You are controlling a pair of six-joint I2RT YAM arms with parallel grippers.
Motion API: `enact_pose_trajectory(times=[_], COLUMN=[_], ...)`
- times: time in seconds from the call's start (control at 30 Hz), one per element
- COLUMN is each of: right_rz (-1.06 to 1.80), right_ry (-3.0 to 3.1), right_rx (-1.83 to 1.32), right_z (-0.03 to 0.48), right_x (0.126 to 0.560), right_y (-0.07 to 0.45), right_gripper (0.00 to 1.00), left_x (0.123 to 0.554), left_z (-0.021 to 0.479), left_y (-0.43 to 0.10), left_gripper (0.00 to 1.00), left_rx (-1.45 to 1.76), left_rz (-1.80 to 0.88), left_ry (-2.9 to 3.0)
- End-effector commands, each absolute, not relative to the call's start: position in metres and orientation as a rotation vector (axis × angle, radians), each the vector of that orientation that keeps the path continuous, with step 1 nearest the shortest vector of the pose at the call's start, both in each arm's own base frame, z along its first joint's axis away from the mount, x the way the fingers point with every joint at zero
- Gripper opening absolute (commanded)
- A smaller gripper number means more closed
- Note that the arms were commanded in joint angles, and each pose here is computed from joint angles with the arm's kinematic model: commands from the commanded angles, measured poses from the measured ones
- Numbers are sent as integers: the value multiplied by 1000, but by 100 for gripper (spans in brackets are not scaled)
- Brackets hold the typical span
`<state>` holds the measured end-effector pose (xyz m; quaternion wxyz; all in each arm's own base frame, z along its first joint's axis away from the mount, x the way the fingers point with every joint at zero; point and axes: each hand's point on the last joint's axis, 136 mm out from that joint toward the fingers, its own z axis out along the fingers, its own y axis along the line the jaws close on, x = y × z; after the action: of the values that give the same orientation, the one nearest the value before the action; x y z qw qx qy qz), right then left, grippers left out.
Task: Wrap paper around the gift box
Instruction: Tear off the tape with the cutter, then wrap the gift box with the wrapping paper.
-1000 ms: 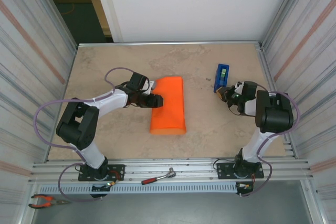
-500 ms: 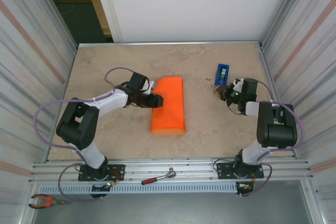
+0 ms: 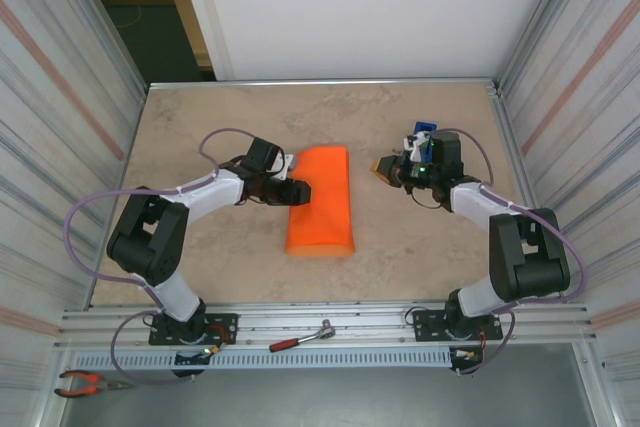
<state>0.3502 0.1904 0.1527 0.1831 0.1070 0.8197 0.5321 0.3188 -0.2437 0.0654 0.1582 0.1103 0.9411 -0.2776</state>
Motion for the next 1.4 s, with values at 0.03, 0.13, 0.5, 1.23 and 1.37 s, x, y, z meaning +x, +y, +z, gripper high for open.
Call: enact_pose_trajectory(times=[0.03, 0.13, 0.5, 1.23, 1.37], right_rz=[1503, 1509, 1379, 1115, 997], right_ry=[2380, 2444, 2636, 2833, 2866], right_rx=[107, 29, -147, -229, -253], right_z=[157, 151, 127, 74, 66], right_x=[346, 346, 350, 353, 348], right_y=[210, 221, 250, 255, 251], right_gripper=[0, 0, 0, 0, 0], left_x=[290, 290, 289, 290, 290], left_z=[5, 4, 5, 5, 6], left_y=[-210, -210, -210, -209, -209], left_gripper=[59, 59, 59, 59, 59], left_rx=[305, 303, 305, 304, 301], left_rz=[-522, -522, -520, -514, -515], left_ry=[2907, 2911, 2909, 2907, 2907])
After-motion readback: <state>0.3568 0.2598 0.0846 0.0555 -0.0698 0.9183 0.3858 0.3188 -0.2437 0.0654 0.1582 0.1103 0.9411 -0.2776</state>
